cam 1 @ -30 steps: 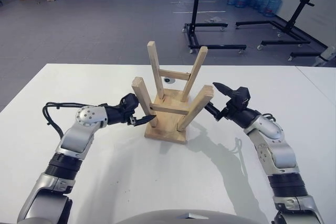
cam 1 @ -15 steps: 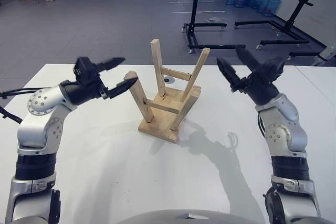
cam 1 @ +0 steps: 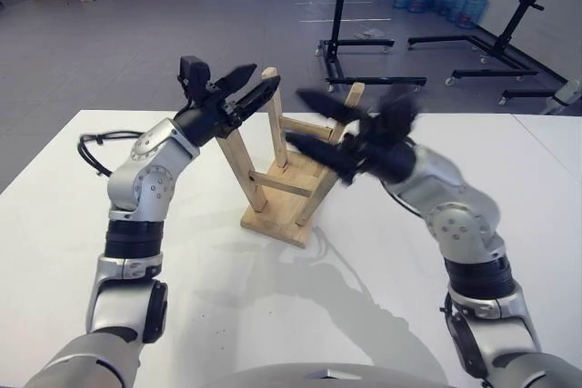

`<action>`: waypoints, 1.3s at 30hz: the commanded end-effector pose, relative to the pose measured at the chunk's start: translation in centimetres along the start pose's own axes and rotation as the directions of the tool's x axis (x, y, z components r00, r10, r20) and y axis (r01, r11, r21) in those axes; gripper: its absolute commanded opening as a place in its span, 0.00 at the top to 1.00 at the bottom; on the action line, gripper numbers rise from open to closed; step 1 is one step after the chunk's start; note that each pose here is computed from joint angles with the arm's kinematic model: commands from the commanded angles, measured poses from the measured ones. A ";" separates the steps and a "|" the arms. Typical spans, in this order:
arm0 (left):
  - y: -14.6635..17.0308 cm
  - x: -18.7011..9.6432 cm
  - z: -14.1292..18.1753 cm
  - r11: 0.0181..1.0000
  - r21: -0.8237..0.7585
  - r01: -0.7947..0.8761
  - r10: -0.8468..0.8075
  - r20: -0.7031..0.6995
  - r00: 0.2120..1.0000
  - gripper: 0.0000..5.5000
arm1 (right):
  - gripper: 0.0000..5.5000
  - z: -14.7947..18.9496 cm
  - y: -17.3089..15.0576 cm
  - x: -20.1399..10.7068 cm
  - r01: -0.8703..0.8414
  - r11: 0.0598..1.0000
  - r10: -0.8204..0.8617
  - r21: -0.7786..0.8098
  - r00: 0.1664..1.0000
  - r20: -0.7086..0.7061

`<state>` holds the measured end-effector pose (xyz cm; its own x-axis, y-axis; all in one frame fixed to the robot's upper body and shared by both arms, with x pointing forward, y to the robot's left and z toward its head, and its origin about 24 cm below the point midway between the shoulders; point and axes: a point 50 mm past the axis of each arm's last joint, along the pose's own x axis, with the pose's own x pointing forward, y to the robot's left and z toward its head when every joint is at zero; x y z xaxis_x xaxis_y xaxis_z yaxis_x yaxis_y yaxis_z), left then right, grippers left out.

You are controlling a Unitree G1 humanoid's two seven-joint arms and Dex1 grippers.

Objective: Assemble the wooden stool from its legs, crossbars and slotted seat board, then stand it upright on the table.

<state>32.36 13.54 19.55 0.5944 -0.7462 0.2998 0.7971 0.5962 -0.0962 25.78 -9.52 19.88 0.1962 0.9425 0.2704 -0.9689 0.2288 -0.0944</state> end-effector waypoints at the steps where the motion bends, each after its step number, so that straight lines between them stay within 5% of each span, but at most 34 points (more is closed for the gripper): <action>1: -0.8 -2.5 -9.6 0.976 -0.188 -0.110 0.049 -0.299 0.953 0.34 | 0.23 -4.7 -0.5 -1.6 0.072 0.990 -0.043 0.120 0.972 -0.231; 14: 0.9 0.3 -2.2 0.998 0.014 -0.056 0.057 -0.100 0.993 0.34 | 0.23 -2.4 -1.8 -1.5 0.120 0.919 -0.158 0.376 0.985 0.072; 20: 0.8 0.1 1.8 0.988 0.140 -0.066 0.068 -0.011 0.998 0.34 | 0.23 4.2 -2.8 -2.4 0.053 0.939 -0.192 0.340 0.901 0.390; 27: -1.3 -1.0 5.9 0.966 0.255 -0.051 0.033 0.076 0.997 0.34 | 0.23 4.5 -4.9 -4.9 0.256 0.913 -0.370 0.318 0.850 0.376; 33: -5.2 2.0 1.5 0.985 0.169 -0.041 0.055 -0.077 0.996 0.34 | 0.23 2.3 -5.2 -5.9 0.385 0.875 -0.469 0.295 0.825 0.315; 39: -4.6 3.4 -3.5 0.948 0.310 -0.071 0.152 -0.245 0.957 0.34 | 0.23 2.0 -5.9 -6.6 0.444 0.847 -0.527 0.293 0.779 0.340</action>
<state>30.42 7.31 19.07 0.7036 -0.7051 0.0884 0.6924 0.7082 0.1380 29.65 -16.94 20.74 0.5881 0.5662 0.5775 -0.7997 0.5136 0.3108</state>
